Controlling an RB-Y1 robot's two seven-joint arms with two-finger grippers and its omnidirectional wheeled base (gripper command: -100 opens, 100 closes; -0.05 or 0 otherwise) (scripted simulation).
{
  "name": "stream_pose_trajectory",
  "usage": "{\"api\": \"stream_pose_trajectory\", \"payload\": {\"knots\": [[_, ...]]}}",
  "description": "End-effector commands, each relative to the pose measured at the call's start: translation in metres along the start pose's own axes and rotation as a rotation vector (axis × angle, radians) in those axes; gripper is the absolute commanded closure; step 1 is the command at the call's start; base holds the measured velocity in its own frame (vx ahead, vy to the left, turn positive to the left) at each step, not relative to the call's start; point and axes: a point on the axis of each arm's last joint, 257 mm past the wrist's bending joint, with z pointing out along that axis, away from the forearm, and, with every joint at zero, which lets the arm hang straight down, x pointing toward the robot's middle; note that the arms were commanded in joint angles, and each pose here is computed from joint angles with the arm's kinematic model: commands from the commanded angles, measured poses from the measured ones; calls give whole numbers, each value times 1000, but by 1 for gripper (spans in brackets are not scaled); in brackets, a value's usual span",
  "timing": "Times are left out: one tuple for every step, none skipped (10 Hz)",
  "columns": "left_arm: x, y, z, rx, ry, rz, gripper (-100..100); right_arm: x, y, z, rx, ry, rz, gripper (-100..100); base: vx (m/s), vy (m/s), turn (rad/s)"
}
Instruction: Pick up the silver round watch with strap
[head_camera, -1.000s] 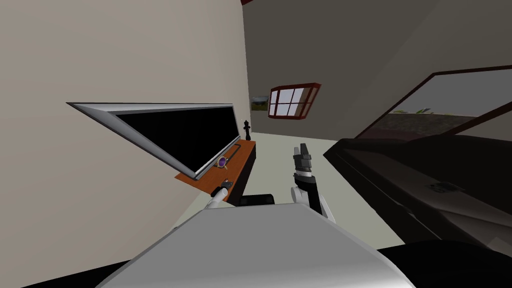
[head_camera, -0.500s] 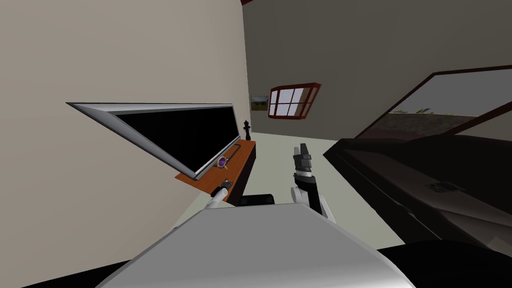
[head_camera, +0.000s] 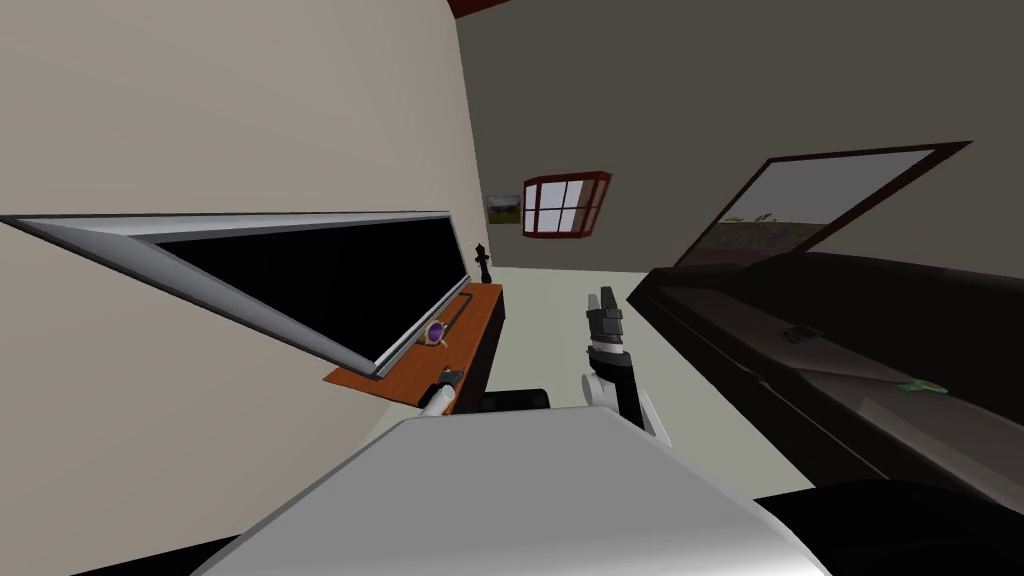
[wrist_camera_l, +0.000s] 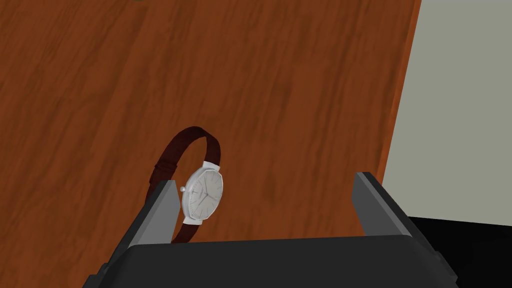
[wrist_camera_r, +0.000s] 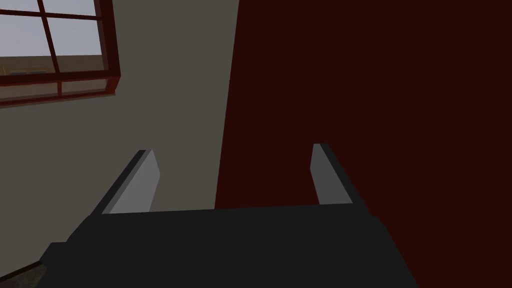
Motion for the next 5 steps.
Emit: {"api": "stream_pose_trajectory", "payload": {"knots": [[-13,-4,-6,27,-6,-25,-100,0,0,0,0,0,0,0,-8,60,-235],[-13,-4,-6,27,-6,-25,-100,0,0,0,0,0,0,0,-20,23,-77],[-13,-4,-6,27,-6,-25,-100,0,0,0,0,0,0,0,0,0,0],[-19,-6,-8,39,-10,-36,-100,0,0,0,0,0,0,0,24,17,-83],[-17,-5,-6,33,-8,-32,-100,0,0,0,0,0,0,0,3,6,-24]]}}
